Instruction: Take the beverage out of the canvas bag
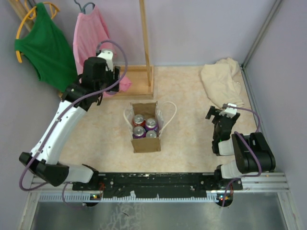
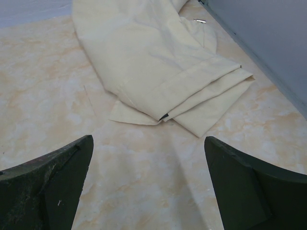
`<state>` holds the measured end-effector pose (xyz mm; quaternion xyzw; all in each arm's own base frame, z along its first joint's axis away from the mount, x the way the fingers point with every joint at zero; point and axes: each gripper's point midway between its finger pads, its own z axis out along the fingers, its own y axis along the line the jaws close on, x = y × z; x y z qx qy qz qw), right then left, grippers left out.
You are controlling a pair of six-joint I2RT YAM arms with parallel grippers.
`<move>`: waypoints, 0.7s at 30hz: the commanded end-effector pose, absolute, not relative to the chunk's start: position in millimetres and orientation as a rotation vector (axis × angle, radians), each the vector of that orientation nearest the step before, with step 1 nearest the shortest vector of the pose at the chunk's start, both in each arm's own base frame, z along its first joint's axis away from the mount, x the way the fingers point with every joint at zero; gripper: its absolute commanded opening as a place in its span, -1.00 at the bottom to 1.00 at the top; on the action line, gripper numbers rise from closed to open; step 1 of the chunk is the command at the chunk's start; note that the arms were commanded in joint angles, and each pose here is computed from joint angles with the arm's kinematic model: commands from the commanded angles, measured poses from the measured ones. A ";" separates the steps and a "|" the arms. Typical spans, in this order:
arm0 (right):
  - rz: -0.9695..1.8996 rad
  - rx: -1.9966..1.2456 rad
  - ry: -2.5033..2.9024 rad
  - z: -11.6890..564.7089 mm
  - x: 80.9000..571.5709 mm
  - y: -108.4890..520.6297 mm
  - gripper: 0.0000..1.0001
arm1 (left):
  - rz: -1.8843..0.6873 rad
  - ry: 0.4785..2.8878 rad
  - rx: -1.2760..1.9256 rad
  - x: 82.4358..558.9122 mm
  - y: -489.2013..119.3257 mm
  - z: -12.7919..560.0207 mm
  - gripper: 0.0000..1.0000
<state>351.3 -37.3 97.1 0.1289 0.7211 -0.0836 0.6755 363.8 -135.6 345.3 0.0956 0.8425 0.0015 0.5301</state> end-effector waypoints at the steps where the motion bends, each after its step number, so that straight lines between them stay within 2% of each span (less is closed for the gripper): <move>1: -0.190 0.292 1.578 108.4 354.9 -39.3 0.98 | 0.050 1.953 0.122 357.9 -99.8 354.1 -1.00; 15: -0.190 0.292 1.578 108.6 354.9 -39.2 0.98 | -0.113 2.172 0.072 313.1 -104.3 225.1 -1.00; 21: -0.190 0.292 1.578 108.4 354.8 -39.3 0.98 | -0.102 2.166 0.009 310.9 -98.2 189.4 -1.00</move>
